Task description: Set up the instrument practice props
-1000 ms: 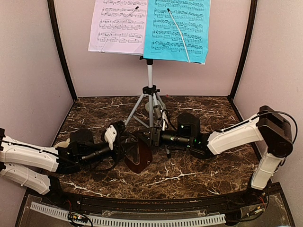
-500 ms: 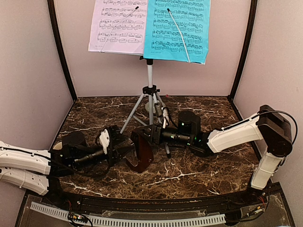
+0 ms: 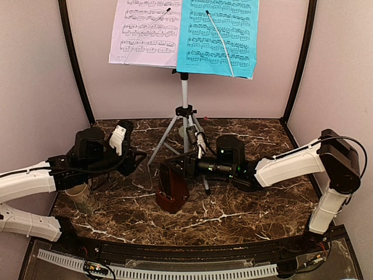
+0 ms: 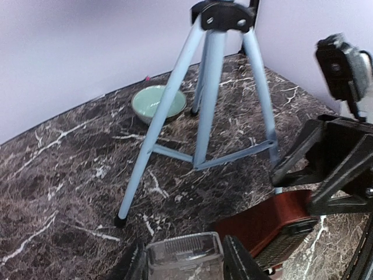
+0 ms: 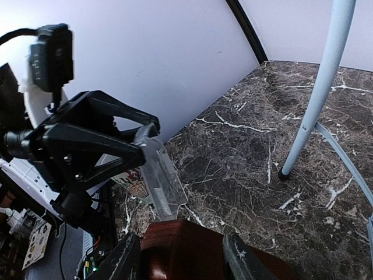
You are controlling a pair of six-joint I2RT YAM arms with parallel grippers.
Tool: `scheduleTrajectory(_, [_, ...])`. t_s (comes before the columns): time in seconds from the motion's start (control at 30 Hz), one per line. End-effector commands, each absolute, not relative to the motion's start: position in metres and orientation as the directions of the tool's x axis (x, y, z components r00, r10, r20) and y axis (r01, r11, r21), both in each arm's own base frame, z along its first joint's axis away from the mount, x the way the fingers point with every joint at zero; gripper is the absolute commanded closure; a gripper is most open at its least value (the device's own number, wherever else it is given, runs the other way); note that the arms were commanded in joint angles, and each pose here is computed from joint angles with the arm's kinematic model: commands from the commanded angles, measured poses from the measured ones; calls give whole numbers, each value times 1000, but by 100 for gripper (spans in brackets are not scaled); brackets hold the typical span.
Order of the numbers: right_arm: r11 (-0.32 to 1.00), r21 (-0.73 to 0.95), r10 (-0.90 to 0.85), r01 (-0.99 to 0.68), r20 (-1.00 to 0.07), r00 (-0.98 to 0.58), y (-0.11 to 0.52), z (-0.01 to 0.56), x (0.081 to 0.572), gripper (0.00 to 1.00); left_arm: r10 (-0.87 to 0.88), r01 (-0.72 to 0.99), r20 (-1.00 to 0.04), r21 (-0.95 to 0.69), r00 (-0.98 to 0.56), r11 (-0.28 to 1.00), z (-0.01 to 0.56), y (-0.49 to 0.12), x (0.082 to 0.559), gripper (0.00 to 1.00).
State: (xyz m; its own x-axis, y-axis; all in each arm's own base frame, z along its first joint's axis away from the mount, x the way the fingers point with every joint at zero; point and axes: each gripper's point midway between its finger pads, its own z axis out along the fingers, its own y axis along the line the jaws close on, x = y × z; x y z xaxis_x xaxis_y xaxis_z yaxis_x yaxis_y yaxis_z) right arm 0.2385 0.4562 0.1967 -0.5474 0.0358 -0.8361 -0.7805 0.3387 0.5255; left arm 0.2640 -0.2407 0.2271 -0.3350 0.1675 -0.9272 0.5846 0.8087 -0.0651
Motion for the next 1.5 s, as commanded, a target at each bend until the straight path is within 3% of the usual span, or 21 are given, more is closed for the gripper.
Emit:
scheduleTrajectory(0.0, [513, 478, -232, -713, -722, -651, 431, 93, 225, 51, 210, 516, -799, -142, -563, 845, 179, -222, 263, 88])
scheduleTrajectory(0.27, [496, 463, -227, -734, -747, -625, 438, 113, 228, 48, 232, 434, -618, -198, -751, 879, 122, -213, 272, 91])
scheduleTrajectory(0.67, [471, 445, -222, -762, -776, -590, 447, 143, 232, 38, 233, 354, -510, -154, -828, 922, 73, -202, 283, 89])
scheduleTrajectory(0.8, [462, 436, -215, -773, -790, -574, 450, 159, 234, 34, 211, 327, -504, -152, -837, 933, 69, -198, 288, 79])
scheduleTrajectory(1.07, [436, 422, -187, -795, -821, -539, 454, 191, 236, 21, 185, 313, -512, -176, -839, 933, 75, -196, 289, 41])
scheduleTrajectory(1.2, [426, 415, -174, -804, -834, -523, 456, 206, 237, 11, 180, 322, -535, -184, -826, 929, 84, -197, 290, 36])
scheduleTrajectory(1.27, [422, 414, -166, -807, -840, -517, 456, 214, 237, 2, 176, 325, -541, -193, -823, 926, 87, -199, 290, 34])
scheduleTrajectory(1.47, [398, 406, -132, -823, -862, -489, 449, 242, 231, 0, 154, 352, -600, -227, -785, 908, 105, -203, 291, 32])
